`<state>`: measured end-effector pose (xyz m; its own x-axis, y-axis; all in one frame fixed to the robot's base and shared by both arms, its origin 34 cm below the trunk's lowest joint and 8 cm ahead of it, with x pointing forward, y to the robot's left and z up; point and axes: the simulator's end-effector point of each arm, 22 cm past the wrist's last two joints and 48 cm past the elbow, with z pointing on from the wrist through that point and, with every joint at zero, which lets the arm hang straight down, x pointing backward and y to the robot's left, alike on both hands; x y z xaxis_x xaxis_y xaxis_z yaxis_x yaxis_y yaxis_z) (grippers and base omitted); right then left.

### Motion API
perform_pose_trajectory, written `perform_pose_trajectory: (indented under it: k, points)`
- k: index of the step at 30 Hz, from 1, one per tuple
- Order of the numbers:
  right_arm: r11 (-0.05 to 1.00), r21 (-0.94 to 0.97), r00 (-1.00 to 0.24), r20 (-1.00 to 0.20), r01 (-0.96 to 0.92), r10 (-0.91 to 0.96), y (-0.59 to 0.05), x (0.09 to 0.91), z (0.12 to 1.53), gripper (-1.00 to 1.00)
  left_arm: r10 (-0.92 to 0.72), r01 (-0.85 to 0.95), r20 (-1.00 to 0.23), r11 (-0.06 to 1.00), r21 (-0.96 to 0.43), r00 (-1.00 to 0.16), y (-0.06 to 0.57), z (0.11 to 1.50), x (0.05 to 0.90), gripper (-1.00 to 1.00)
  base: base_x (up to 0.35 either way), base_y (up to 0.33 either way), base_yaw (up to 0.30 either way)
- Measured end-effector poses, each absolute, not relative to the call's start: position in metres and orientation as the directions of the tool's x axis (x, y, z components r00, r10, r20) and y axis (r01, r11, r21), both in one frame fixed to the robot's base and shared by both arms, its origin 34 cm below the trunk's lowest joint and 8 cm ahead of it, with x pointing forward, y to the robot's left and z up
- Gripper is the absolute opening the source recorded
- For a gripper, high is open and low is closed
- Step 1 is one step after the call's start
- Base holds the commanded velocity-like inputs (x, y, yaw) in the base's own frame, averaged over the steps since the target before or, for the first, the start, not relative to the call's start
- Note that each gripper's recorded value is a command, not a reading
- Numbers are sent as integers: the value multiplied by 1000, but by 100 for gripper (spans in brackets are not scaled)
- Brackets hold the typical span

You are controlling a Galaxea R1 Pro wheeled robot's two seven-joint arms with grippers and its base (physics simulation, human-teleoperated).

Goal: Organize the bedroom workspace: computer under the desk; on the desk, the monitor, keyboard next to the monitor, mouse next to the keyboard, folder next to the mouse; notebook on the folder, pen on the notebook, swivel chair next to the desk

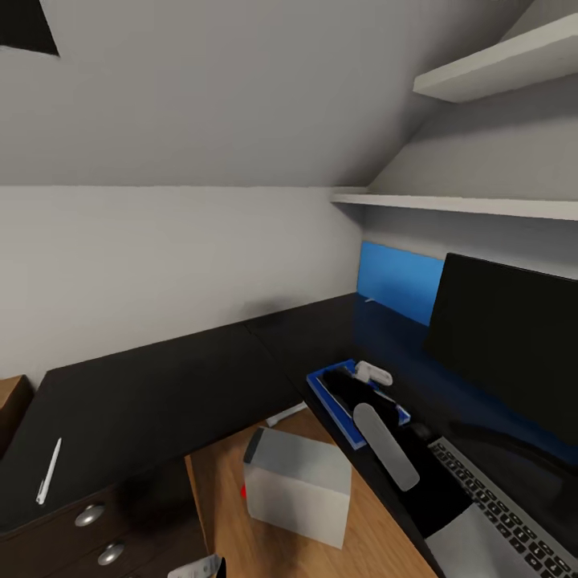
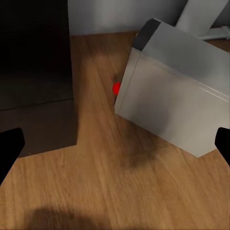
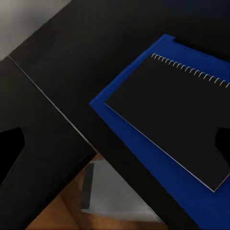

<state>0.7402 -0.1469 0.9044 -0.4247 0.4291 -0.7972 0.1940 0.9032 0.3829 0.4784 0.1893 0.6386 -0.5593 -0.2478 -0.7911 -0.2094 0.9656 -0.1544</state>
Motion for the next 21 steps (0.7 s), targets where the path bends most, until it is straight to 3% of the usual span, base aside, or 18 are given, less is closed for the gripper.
perform_pose_trajectory:
  k: [11, 21]
  points:
    - [949, 304, -458, -834, 82, 307, -96, 721, 915, 100, -246, -209, -792, 966, -152, -558, 191, 658, 480, 100, 0, 0, 14]
    - [976, 220, -422, -885, -2, 199, -58, 710, 926, 100, -285, -248, -768, 954, -168, -574, 197, 661, 476, 100, 0, 0, 236]
